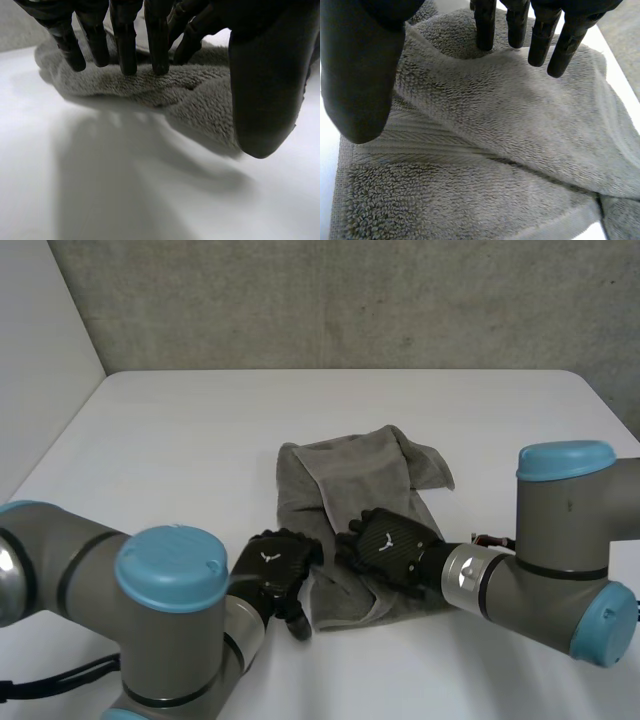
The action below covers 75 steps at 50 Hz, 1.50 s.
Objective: Fold the towel.
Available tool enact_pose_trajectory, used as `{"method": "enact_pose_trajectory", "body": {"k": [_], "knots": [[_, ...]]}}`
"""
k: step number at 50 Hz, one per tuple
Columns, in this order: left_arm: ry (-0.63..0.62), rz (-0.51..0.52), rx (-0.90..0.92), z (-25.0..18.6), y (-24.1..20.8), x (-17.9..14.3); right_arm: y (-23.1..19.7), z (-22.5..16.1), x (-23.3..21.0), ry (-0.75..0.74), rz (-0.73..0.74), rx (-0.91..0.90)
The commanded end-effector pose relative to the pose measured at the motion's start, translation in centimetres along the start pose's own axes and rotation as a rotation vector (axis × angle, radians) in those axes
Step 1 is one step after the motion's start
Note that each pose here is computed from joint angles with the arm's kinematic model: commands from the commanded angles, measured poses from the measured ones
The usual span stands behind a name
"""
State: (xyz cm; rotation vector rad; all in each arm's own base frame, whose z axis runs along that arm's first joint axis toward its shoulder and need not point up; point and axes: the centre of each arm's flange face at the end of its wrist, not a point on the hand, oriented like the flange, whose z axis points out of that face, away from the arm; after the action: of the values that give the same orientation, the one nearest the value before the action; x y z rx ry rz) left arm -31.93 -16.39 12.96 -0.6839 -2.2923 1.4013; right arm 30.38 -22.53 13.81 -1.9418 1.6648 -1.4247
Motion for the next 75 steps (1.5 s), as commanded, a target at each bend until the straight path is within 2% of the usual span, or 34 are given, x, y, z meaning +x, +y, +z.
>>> {"method": "enact_pose_trajectory", "body": {"k": [1,7,11,13,14,16,17,19,24,28,38,42,54,58,60,61,62,63,64,65,66,68,71,75], "knots": [[-0.025,-0.033,-0.020,0.9,0.8,0.1,0.4,1.1,-0.4,0.016,-0.028,0.028],[-0.013,-0.029,-0.022,1.4,1.1,0.6,0.5,1.8,0.0,0.061,-0.044,0.057],[0.007,-0.036,-0.005,1.8,0.8,1.5,0.2,1.7,0.6,0.082,0.017,0.075],[0.009,-0.046,0.001,2.0,0.7,1.6,-0.6,1.1,1.7,0.124,0.180,0.110],[0.007,-0.060,0.007,2.2,0.6,1.7,-0.6,1.1,1.7,0.125,0.181,0.110],[0.000,-0.072,0.018,2.4,0.3,1.7,-1.1,0.6,2.7,0.153,0.310,0.133],[-0.001,-0.073,0.018,2.4,0.3,1.7,-1.1,0.6,2.7,0.153,0.310,0.133],[-0.011,-0.092,0.035,2.7,-0.1,1.7,-1.2,0.3,3.1,0.183,0.410,0.133],[-0.016,-0.100,0.055,3.4,-0.4,2.1,-0.6,-0.2,3.7,0.272,0.491,0.076],[-0.013,-0.108,0.068,4.1,-0.4,2.4,-0.2,-0.4,3.8,0.306,0.512,0.049],[-0.027,-0.275,0.096,6.2,-0.6,2.5,-1.0,-1.4,4.1,0.356,0.578,0.087],[-0.025,-0.306,0.085,5.9,-0.4,2.4,-1.1,-1.4,4.4,0.370,0.568,0.104],[-0.029,-0.307,0.078,6.4,0.2,2.4,-1.4,-1.6,4.8,0.377,0.568,0.115],[-0.020,-0.309,0.150,6.3,-2.0,2.2,-2.4,-2.0,5.5,0.389,0.561,0.157],[-0.014,-0.332,0.320,5.2,-7.8,1.1,-3.4,-2.4,6.4,0.408,0.546,0.197],[-0.014,-0.332,0.321,5.2,-7.9,1.1,-4.8,-2.9,7.7,0.438,0.520,0.250],[-0.024,-0.326,0.415,4.6,-11.1,-0.2,-6.5,-3.6,9.3,0.472,0.493,0.310],[-0.042,-0.289,0.509,3.9,-14.3,-1.6,-6.5,-3.7,9.3,0.473,0.493,0.310],[-0.043,-0.289,0.510,3.9,-14.4,-1.7,-8.2,-4.6,11.0,0.512,0.464,0.374],[-0.041,-0.234,0.591,2.8,-17.3,-2.3,-10.2,-6.1,12.5,0.557,0.438,0.444],[-0.042,-0.233,0.592,2.8,-17.3,-2.3,-10.2,-6.1,12.6,0.558,0.437,0.445],[-0.003,-0.126,0.730,0.0,-21.9,-1.9,-13.0,-8.8,14.8,0.624,0.421,0.562],[0.027,-0.080,0.791,-1.7,-23.7,-1.8,-13.8,-9.6,15.2,0.638,0.424,0.606],[0.054,-0.066,0.763,-1.8,-22.9,-1.6,-13.7,-9.7,14.0,0.608,0.453,0.608]]}}
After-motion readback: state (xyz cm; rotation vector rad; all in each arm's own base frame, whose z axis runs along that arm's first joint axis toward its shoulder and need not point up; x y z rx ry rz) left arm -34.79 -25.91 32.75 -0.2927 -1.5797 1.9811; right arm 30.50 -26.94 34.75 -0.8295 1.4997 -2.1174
